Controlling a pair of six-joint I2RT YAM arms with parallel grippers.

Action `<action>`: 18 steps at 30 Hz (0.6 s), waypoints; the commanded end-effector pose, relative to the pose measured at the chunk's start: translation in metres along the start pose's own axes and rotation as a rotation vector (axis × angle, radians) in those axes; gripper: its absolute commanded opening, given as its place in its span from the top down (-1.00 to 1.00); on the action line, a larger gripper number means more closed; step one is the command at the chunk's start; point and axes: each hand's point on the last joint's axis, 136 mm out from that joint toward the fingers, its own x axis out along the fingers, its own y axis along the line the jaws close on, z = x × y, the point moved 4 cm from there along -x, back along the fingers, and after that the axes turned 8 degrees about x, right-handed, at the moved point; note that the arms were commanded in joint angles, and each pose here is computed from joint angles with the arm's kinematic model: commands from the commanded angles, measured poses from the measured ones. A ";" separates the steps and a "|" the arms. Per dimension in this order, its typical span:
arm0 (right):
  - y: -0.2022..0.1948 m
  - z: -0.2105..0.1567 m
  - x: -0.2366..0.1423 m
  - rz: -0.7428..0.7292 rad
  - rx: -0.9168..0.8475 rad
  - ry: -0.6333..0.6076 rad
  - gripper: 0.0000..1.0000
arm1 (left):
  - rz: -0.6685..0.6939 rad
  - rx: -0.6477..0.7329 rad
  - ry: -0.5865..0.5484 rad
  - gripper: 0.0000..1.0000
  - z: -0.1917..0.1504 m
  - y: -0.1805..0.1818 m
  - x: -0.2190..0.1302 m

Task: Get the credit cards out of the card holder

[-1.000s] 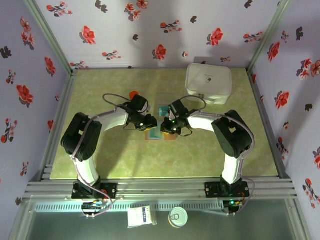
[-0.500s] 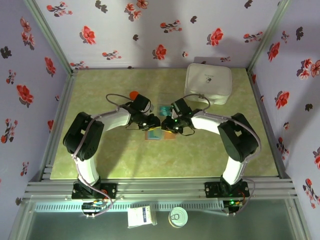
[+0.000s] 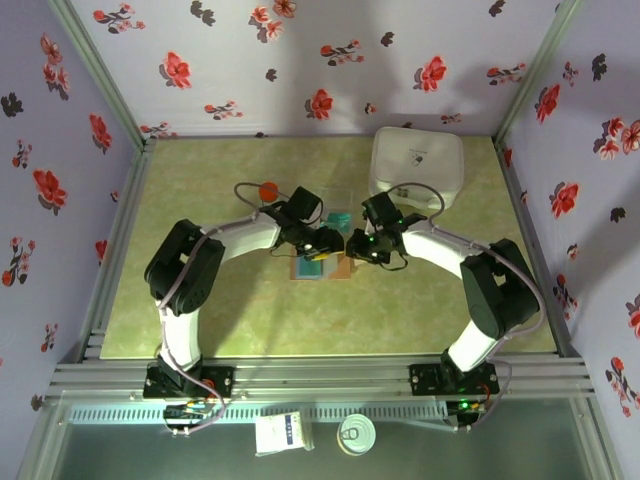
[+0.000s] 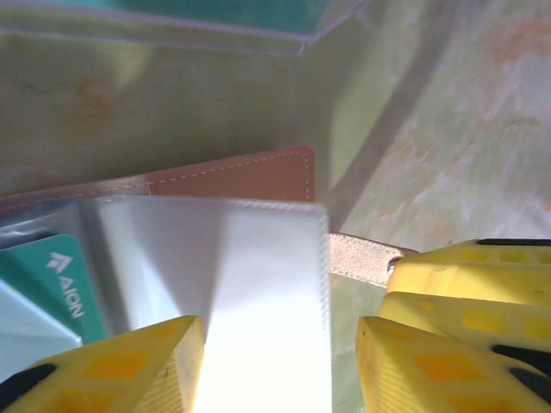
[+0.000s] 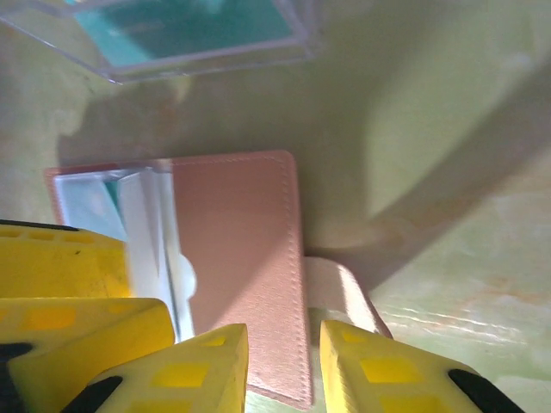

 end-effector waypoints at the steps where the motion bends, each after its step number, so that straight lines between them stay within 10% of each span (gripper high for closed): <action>1: -0.006 -0.001 -0.008 -0.022 -0.013 -0.019 0.41 | -0.004 -0.015 0.030 -0.08 -0.001 -0.002 0.013; 18: 0.025 -0.001 -0.031 0.120 -0.025 -0.030 0.45 | 0.027 0.036 -0.064 -0.09 0.013 -0.013 -0.032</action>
